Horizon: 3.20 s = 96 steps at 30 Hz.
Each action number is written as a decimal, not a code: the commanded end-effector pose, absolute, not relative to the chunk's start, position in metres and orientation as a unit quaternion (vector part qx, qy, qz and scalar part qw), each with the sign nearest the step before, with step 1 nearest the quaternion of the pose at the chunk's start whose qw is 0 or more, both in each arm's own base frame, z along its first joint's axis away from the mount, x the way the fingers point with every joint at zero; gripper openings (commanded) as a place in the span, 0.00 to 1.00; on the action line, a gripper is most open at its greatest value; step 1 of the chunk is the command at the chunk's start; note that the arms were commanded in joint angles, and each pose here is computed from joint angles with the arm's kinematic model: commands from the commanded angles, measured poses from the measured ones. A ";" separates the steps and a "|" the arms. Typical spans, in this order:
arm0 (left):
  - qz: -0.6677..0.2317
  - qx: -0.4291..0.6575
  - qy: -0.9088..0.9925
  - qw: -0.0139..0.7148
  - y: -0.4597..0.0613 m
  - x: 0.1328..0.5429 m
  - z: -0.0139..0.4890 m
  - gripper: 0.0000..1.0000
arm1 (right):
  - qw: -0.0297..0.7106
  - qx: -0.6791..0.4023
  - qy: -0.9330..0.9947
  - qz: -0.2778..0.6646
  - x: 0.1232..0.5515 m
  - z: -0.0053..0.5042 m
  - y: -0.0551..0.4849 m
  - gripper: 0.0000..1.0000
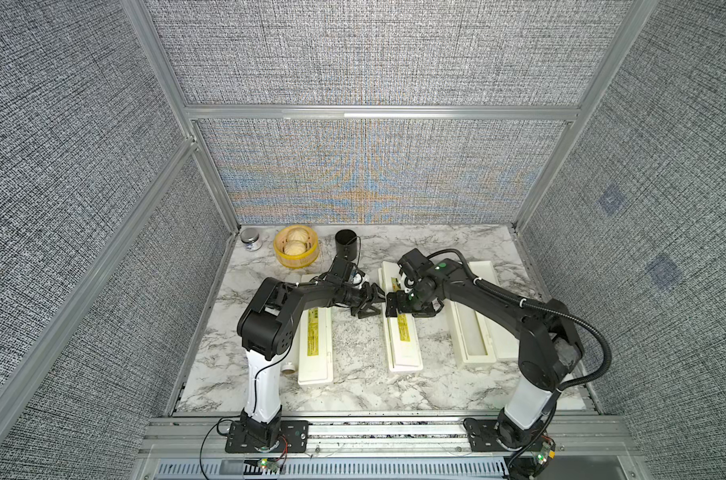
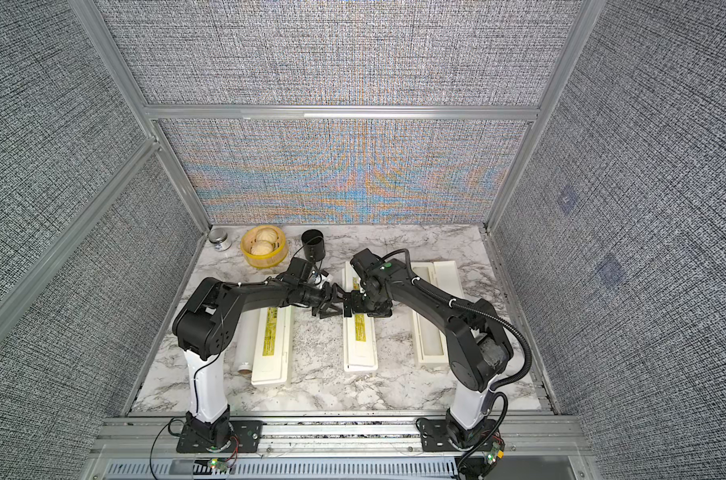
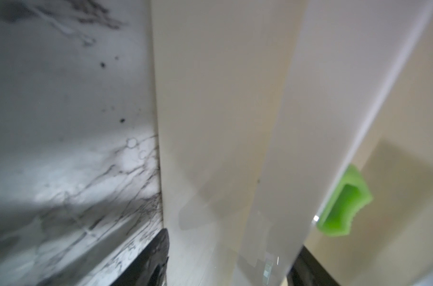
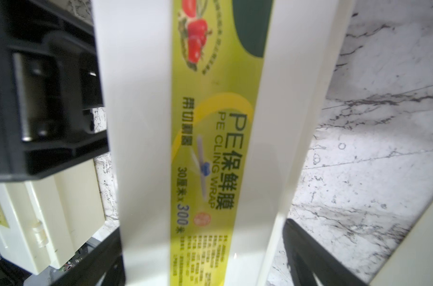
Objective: Put plastic wrap rolls into dispensers
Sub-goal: Open the lid of the plastic wrap cutting box, then adjust the plastic wrap cutting box at the center of the board.
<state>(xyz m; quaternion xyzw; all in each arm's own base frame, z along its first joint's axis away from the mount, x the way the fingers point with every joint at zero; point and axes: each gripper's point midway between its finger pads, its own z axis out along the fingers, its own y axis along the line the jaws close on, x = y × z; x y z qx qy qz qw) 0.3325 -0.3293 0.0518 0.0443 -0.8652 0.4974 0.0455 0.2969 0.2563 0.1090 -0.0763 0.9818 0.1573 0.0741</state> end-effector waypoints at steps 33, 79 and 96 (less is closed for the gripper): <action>0.467 0.043 -0.883 0.030 -0.324 0.337 0.075 0.68 | 0.131 0.004 0.988 0.082 0.267 0.158 0.143 0.83; 0.346 0.129 -0.928 -0.053 -0.161 0.277 0.095 0.82 | 0.138 -0.156 0.949 0.238 0.277 0.142 0.331 0.91; 0.330 0.113 -0.930 -0.113 -0.169 0.298 0.113 0.82 | 0.148 -0.273 0.932 0.187 0.269 0.141 0.372 0.98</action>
